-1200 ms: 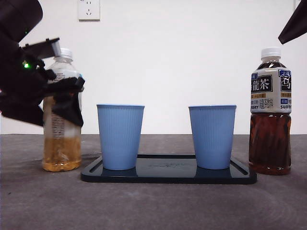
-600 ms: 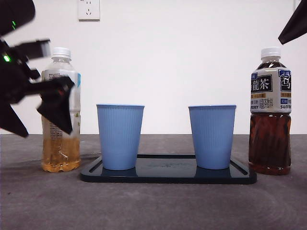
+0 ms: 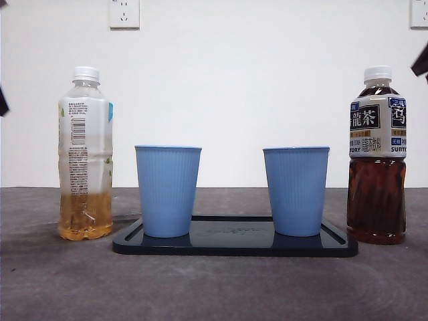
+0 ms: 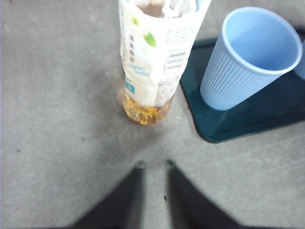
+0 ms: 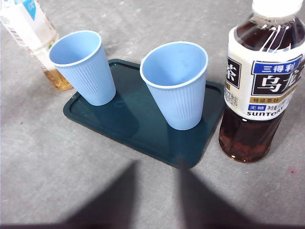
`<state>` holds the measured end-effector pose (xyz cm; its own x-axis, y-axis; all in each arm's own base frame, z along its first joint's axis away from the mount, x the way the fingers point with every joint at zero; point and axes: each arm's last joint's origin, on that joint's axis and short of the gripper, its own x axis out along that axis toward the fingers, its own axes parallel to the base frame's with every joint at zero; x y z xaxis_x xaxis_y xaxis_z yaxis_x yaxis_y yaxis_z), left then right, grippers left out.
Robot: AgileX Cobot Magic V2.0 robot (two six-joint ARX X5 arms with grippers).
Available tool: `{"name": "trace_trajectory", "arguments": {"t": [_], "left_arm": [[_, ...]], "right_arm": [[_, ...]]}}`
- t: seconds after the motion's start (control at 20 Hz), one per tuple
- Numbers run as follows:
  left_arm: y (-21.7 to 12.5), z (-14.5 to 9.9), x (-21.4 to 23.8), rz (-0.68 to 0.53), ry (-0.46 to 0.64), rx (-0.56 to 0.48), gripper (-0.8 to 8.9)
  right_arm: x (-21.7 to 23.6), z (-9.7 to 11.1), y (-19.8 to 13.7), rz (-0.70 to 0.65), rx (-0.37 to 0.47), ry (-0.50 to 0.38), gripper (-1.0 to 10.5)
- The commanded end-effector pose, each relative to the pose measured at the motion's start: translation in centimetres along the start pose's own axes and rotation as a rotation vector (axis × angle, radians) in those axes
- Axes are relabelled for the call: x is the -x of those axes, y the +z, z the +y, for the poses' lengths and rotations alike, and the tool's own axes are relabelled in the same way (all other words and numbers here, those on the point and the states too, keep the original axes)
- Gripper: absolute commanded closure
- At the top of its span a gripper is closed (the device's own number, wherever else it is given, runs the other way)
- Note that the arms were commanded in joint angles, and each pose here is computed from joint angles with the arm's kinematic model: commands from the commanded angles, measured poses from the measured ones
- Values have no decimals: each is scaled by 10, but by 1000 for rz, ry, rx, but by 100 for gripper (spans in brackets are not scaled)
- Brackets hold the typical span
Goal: Pour the drink into the cup
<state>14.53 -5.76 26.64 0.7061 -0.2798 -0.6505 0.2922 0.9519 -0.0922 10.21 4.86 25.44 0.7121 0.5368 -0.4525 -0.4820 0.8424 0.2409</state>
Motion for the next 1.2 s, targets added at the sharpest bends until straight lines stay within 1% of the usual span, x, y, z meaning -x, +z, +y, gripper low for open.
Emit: {"name": "trace_trajectory", "arguments": {"t": [0.05, 0.2, 0.7, 0.8, 0.9, 0.95, 1.0, 1.1, 1.2], "left_arm": [[3, -1, 8, -45, -10, 1, 803], [2, -1, 14, -75, -14, 0, 802], [3, -1, 17, -93, -16, 0, 803], [2, -1, 23, -120, -17, 1, 802], [2, 3, 35, -196, 6, -73, 803], [3, 6, 40, -267, 24, -58, 803], [4, 12, 44, -384, 65, -45, 803], [-3, 24, 43, -575, 148, -34, 803], [-21, 34, 36, -692, 225, -33, 803]], "right_arm": [[2, 2, 5, -18, 15, 3, 940], [2, 2, 5, -20, -11, 4, 940], [2, 2, 6, -28, -8, 9, 940], [2, 2, 6, -28, -8, 9, 940], [2, 2, 6, -28, -8, 9, 940], [2, 2, 6, -28, -8, 9, 940], [2, 2, 6, -28, -8, 9, 940], [2, 2, 6, -28, -8, 9, 940], [2, 2, 6, -28, -8, 9, 940]]}}
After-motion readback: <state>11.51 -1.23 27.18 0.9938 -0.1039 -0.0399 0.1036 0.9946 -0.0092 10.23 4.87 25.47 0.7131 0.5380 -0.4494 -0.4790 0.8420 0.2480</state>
